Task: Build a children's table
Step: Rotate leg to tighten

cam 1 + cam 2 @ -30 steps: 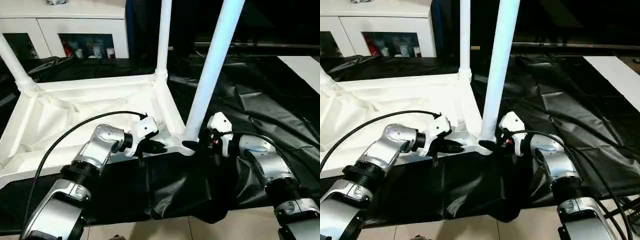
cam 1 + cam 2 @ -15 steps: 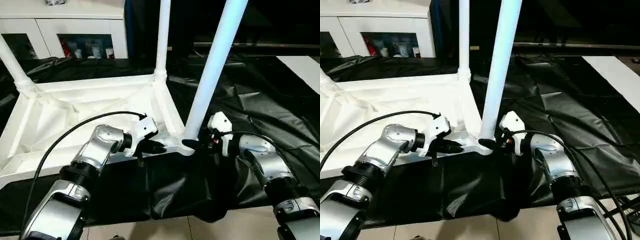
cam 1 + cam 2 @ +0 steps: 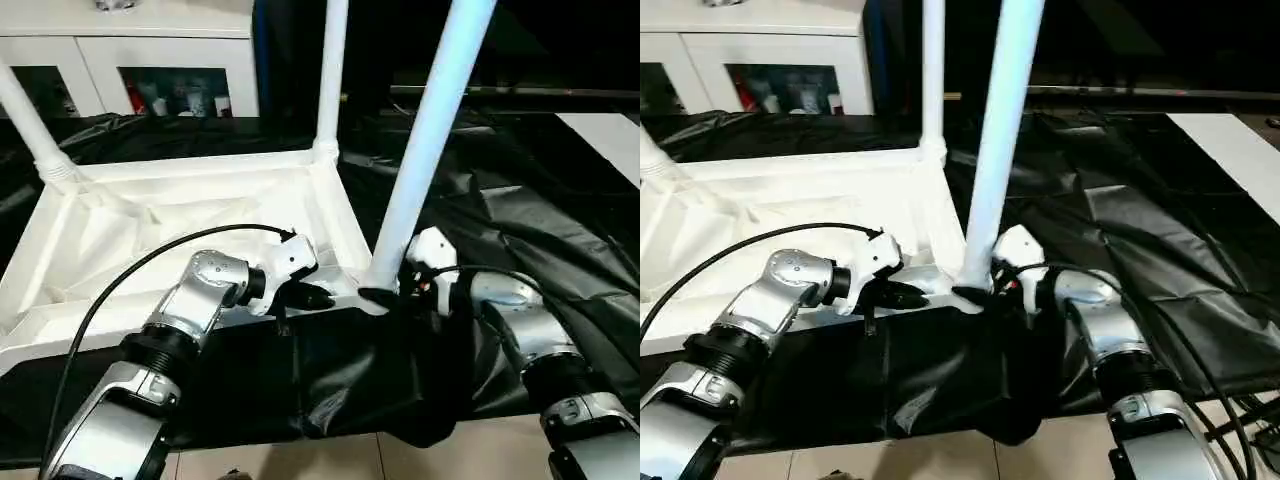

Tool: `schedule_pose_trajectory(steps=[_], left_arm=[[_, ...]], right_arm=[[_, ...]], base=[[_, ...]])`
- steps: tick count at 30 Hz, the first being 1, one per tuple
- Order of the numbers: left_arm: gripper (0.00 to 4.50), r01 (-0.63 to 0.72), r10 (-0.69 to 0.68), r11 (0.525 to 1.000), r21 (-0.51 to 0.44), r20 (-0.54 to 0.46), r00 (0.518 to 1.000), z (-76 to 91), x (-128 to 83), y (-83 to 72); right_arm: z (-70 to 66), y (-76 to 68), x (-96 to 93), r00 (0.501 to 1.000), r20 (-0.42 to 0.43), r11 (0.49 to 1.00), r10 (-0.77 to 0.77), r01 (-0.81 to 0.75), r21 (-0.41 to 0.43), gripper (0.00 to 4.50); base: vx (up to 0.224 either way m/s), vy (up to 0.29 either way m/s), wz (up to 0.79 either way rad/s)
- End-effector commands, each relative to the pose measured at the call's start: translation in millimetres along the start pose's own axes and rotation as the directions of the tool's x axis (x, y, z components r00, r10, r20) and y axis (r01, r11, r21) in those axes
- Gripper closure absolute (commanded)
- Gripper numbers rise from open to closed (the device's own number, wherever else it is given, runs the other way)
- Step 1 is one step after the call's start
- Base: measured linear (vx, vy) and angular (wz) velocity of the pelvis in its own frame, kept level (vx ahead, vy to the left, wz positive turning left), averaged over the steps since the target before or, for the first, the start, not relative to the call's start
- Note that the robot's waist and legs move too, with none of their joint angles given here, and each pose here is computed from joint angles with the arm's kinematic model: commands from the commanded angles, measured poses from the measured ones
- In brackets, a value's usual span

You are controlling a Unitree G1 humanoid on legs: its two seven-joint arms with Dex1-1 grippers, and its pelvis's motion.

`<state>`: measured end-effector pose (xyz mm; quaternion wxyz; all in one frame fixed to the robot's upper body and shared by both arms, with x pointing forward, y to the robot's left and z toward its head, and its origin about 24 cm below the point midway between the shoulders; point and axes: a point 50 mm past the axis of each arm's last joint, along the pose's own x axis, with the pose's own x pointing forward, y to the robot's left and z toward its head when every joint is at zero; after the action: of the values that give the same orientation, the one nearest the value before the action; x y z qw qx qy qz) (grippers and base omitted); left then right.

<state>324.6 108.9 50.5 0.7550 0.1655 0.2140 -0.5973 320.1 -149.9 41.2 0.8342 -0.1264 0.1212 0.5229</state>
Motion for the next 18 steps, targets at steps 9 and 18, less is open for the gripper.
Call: schedule_pose_trajectory(steps=[9, 18], left_arm=[[4.50, 0.042, -0.042, 0.999, -0.001, 0.041, 0.998, 4.8, 6.4, -5.8], [4.50, 0.045, -0.045, 0.999, -0.003, 0.040, 0.998, 4.8, 6.6, -5.9]], right_arm=[[-6.2, 8.6, 8.0, 0.998, -0.019, 0.998, 0.053, -0.053, 0.024, 1.43], [-6.0, 8.5, 7.7, 0.998, -0.013, 0.998, 0.056, -0.056, 0.024, 1.85]], base=[[0.000, 0.000, 0.00], [0.000, 0.000, 0.00]])
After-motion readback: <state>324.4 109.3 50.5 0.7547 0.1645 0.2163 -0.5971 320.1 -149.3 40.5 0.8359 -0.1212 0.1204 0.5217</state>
